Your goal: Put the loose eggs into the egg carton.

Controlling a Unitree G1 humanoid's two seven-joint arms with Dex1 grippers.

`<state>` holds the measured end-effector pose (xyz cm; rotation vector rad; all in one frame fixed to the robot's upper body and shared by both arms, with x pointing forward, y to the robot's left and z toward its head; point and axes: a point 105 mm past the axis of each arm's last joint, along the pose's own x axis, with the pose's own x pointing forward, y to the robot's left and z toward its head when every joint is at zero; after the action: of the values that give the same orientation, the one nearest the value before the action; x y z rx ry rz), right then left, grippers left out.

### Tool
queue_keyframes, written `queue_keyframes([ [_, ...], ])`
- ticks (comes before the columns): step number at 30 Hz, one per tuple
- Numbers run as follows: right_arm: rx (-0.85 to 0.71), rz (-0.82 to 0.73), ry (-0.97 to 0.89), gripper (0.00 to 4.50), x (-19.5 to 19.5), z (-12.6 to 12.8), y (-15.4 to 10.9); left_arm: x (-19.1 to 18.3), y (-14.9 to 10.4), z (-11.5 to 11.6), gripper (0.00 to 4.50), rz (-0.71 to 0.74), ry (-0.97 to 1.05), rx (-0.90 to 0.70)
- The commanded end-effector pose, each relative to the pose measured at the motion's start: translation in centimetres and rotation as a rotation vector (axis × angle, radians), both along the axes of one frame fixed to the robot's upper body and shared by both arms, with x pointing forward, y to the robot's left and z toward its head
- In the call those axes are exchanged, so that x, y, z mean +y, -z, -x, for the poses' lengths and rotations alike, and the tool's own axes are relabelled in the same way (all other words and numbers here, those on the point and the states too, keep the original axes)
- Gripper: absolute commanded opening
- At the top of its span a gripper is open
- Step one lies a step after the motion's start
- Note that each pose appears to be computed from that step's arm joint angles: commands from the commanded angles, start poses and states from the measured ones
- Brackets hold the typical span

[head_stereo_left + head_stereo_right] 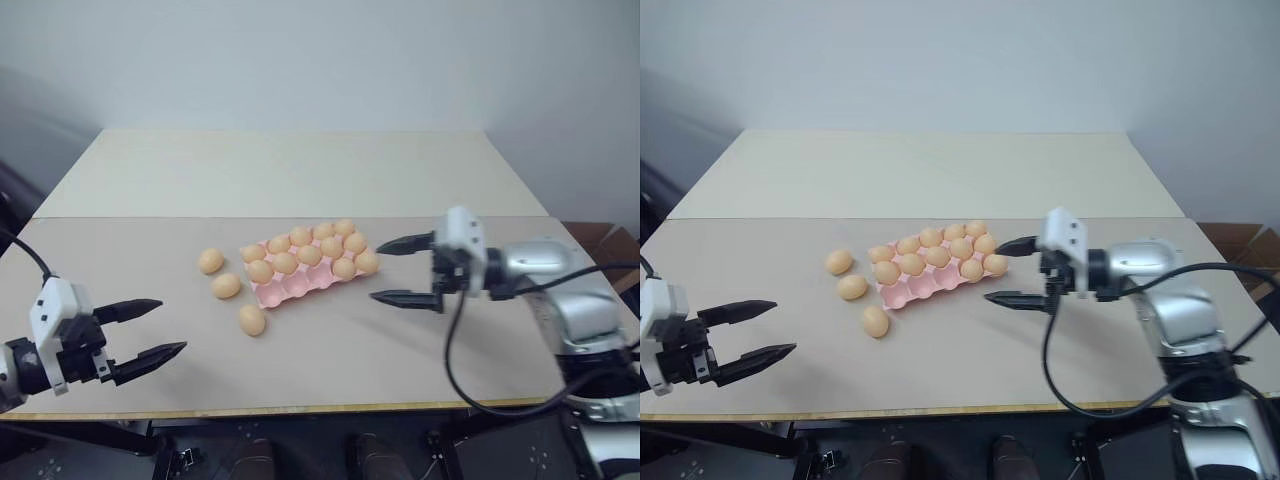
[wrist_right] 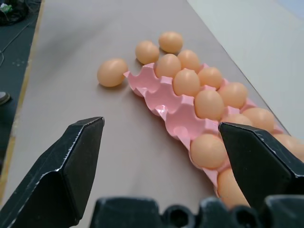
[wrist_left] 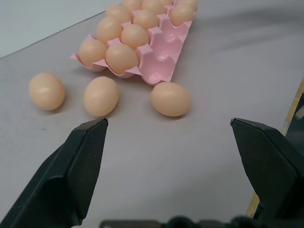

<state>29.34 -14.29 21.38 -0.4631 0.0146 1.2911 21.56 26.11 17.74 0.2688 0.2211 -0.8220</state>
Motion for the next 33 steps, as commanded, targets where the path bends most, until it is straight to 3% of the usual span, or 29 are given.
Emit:
queue_keyframes([
  [1,-0.038,0.002,-0.007,4.47,-2.2,1.4,-1.9,-0.1,-0.6,-0.4,4.50,-0.025,0.026,-0.030],
  [5,-0.023,0.041,0.046,4.47,-3.8,2.1,-1.4,-0.8,-0.3,-1.0,4.50,-0.021,0.058,-0.024],
  [19,-0.026,0.032,0.046,4.47,-4.1,2.9,-1.6,-3.3,1.0,-3.1,4.50,-0.049,0.204,-0.018],
  [33,-0.055,0.018,0.023,4.47,-3.4,3.2,-2.2,-7.5,5.2,-8.4,4.50,-0.133,0.318,-0.051],
])
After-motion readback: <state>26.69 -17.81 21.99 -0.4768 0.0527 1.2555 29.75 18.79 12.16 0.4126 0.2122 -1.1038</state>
